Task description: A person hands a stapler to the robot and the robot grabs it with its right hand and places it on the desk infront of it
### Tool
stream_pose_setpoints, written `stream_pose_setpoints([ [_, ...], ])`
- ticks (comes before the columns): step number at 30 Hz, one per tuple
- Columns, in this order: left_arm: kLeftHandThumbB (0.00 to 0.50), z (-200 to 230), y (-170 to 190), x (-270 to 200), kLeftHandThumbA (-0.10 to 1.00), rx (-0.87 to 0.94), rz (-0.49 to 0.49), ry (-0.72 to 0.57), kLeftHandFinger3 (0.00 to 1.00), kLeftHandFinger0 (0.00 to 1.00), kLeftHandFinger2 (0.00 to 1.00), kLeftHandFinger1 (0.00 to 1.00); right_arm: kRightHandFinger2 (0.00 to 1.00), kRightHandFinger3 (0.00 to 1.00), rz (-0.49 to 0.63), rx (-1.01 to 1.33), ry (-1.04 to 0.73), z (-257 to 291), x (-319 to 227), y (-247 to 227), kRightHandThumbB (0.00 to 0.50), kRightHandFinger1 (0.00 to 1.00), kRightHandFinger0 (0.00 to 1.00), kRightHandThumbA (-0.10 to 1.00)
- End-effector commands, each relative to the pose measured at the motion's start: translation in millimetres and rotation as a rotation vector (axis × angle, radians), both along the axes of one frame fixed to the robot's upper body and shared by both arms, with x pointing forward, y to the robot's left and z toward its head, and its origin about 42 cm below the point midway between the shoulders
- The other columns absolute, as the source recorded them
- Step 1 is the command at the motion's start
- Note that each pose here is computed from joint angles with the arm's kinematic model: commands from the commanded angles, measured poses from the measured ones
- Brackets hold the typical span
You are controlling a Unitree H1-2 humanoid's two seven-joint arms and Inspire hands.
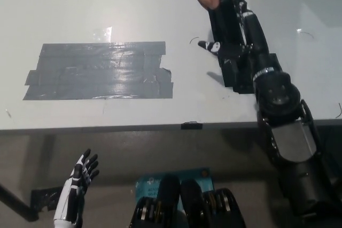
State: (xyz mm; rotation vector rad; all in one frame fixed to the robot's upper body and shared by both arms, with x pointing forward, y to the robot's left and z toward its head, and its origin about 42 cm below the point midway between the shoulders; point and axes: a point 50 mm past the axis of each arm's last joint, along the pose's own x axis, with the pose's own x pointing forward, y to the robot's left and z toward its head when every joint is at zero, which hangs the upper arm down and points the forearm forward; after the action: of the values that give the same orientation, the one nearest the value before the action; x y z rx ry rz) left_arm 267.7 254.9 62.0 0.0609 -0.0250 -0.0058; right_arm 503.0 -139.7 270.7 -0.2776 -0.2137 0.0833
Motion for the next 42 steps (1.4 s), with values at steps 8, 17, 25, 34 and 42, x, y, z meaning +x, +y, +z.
stream_pose_setpoints([
  [8,0.5,13,3,6,1.0,0.036,-0.023,-0.06,1.0,1.0,1.0,1.0,0.35,0.26,-0.209,-0.431,0.13,31,25,2,0.263,0.12,0.0,-0.1],
  [17,0.5,15,5,8,1.0,0.028,-0.021,-0.057,1.0,1.0,1.0,1.0,0.83,0.72,-0.177,-0.433,0.145,23,17,-13,0.193,0.4,0.0,-0.1],
  [25,0.485,14,5,10,1.0,0.034,-0.026,-0.067,1.0,1.0,1.0,1.0,0.82,0.77,-0.123,-0.405,0.076,52,8,-18,0.177,0.42,0.0,-0.1],
  [34,0.451,18,4,16,1.0,0.035,-0.029,-0.072,1.0,1.0,1.0,1.0,0.77,0.75,0.026,-0.488,-0.017,106,-3,-6,0.186,0.45,0.03,-0.1],
  [42,0.432,20,2,20,1.0,0.04,-0.04,-0.081,1.0,1.0,1.0,1.0,0.89,0.93,0.209,-0.7,0.092,78,-4,32,0.168,0.59,0.09,-0.1],
])
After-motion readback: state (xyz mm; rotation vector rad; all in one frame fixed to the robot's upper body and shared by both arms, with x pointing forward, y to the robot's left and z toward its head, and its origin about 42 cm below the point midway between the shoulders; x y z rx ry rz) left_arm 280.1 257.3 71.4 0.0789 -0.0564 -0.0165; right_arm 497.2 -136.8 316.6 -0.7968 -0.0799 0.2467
